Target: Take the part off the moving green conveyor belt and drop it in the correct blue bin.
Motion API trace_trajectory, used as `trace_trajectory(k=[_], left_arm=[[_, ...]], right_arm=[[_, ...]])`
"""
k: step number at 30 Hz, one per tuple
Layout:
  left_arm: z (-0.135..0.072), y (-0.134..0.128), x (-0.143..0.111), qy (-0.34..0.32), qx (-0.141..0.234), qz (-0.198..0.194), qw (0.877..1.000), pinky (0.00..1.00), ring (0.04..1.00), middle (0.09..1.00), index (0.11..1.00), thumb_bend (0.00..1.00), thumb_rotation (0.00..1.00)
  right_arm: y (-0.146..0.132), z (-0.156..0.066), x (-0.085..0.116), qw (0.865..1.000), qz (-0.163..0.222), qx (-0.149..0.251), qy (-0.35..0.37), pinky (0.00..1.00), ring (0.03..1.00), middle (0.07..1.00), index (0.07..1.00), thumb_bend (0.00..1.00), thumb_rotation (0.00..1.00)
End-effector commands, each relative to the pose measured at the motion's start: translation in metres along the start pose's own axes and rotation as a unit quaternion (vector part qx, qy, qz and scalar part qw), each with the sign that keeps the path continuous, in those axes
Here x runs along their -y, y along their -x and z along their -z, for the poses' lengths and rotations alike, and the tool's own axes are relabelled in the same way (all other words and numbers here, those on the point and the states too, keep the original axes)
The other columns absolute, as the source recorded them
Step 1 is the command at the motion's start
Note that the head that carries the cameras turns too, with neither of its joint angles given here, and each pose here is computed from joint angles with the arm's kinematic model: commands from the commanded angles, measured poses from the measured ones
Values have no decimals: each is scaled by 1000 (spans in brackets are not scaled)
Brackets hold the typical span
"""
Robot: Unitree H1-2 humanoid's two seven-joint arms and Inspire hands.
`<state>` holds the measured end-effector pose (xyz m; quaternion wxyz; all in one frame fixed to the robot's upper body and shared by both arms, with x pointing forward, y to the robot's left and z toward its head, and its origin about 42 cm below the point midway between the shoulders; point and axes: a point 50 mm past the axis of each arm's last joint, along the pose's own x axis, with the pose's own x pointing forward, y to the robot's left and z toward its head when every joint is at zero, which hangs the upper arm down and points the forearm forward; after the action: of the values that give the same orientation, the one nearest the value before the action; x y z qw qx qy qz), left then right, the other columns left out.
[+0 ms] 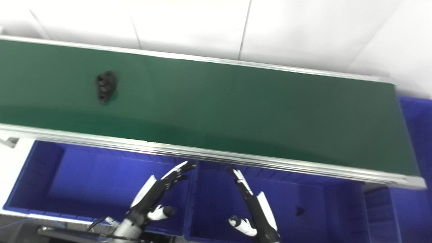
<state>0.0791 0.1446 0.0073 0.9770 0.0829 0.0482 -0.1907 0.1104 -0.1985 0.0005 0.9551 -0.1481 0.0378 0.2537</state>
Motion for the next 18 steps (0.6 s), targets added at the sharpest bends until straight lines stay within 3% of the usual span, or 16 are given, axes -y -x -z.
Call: trace_trajectory(k=[1, 7, 18], left_arm=[[-4, -4, -1, -4, 24, -12, 1000, 851, 912, 910, 887, 1000, 957], [-1, -8, 3, -4, 24, -15, 1000, 854, 897, 900, 871, 1000, 959], [1, -8, 4, -4, 24, -13, 1000, 842, 888, 889, 861, 1000, 945]], right_arm=[[-2, -4, 4, 1000, 7, 27, 0, 918, 998, 984, 955, 965, 1000], [-2, 0, 6, 1000, 3, 21, 6, 968, 1000, 989, 966, 961, 1000], [-2, 2, 5, 1000, 3, 18, 4, 932, 993, 985, 976, 947, 1000]])
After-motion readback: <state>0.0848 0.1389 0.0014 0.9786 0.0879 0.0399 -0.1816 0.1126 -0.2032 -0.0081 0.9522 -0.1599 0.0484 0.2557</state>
